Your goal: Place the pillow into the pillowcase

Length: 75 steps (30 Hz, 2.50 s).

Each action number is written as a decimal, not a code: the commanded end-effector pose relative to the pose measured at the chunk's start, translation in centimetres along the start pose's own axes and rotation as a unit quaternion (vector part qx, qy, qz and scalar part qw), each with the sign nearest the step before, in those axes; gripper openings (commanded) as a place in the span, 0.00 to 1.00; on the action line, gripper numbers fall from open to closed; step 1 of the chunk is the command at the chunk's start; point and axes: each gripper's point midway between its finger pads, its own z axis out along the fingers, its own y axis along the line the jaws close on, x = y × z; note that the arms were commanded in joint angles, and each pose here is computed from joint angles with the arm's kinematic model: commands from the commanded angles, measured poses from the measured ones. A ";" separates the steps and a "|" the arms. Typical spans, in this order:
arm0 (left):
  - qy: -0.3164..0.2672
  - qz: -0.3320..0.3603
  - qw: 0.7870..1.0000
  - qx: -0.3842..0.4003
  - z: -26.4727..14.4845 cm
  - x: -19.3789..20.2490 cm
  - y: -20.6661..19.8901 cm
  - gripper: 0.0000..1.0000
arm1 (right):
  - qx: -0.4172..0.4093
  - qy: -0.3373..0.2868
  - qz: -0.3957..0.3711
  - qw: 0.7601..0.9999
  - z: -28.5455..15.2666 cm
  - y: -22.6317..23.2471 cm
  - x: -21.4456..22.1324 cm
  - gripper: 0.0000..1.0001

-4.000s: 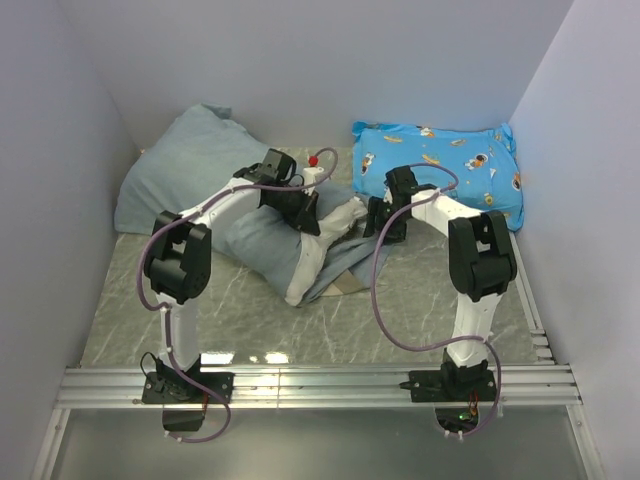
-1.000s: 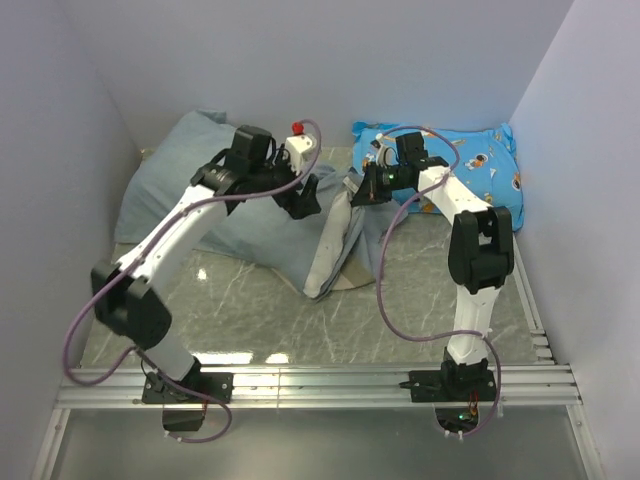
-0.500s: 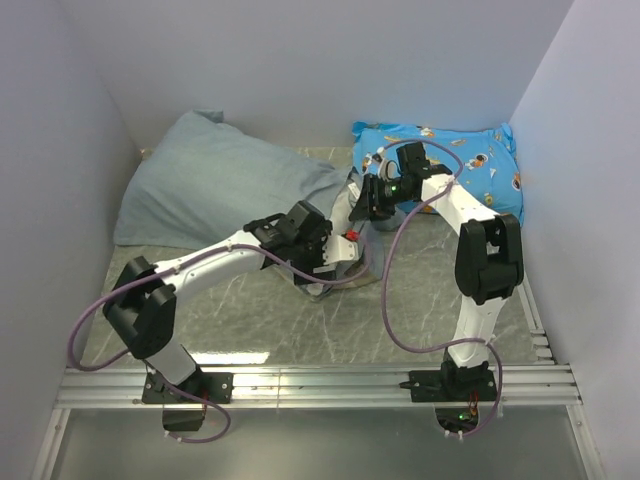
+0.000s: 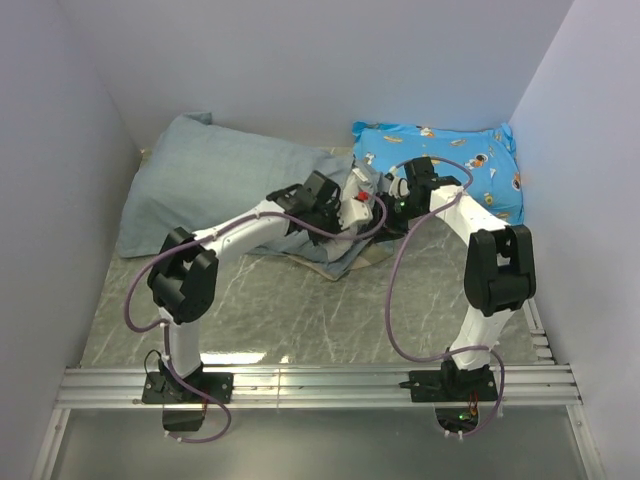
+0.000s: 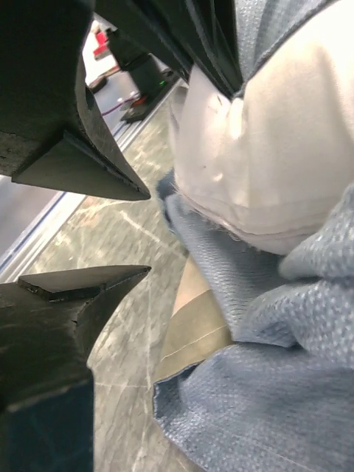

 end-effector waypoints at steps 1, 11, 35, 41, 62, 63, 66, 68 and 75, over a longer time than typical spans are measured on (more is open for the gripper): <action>-0.037 -0.062 0.995 0.070 -1.4 -1.3 -0.8 0.00 | 0.009 -0.056 0.022 0.998 -0.7 0.7 -2.3 0.47; -0.043 -0.082 0.993 0.077 -1.9 -0.6 -0.7 0.00 | 0.022 -0.150 0.092 0.984 2.9 -0.8 -8.5 0.50; -0.153 -0.388 0.902 -0.113 2.4 -5.2 9.7 0.00 | -0.211 0.026 -0.092 0.973 -3.9 10.8 1.6 0.00; -0.115 -0.455 0.878 -0.093 6.9 -2.5 8.4 0.00 | -0.350 0.048 -0.082 0.932 -9.0 15.9 2.4 0.00; -0.177 -0.293 0.940 -0.008 -11.2 -1.0 3.5 0.64 | -0.308 -0.011 -0.007 0.951 -8.8 10.7 -0.9 0.00; -0.166 -0.295 0.939 -0.059 -11.2 -0.7 4.9 0.64 | -0.307 -0.009 -0.003 0.952 -8.7 10.6 -0.7 0.00; -0.167 -0.273 0.942 -0.104 -10.1 -2.7 5.6 0.64 | -0.307 0.002 0.003 0.952 -8.1 10.5 -0.1 0.00; -0.177 -0.261 0.943 -0.110 -9.6 -4.5 5.5 0.65 | -0.305 0.008 0.004 0.952 -7.8 10.4 0.4 0.00; -0.152 -0.262 0.946 -0.111 -4.2 -5.5 5.3 0.66 | -0.304 0.013 0.004 0.953 -7.6 10.4 1.6 0.00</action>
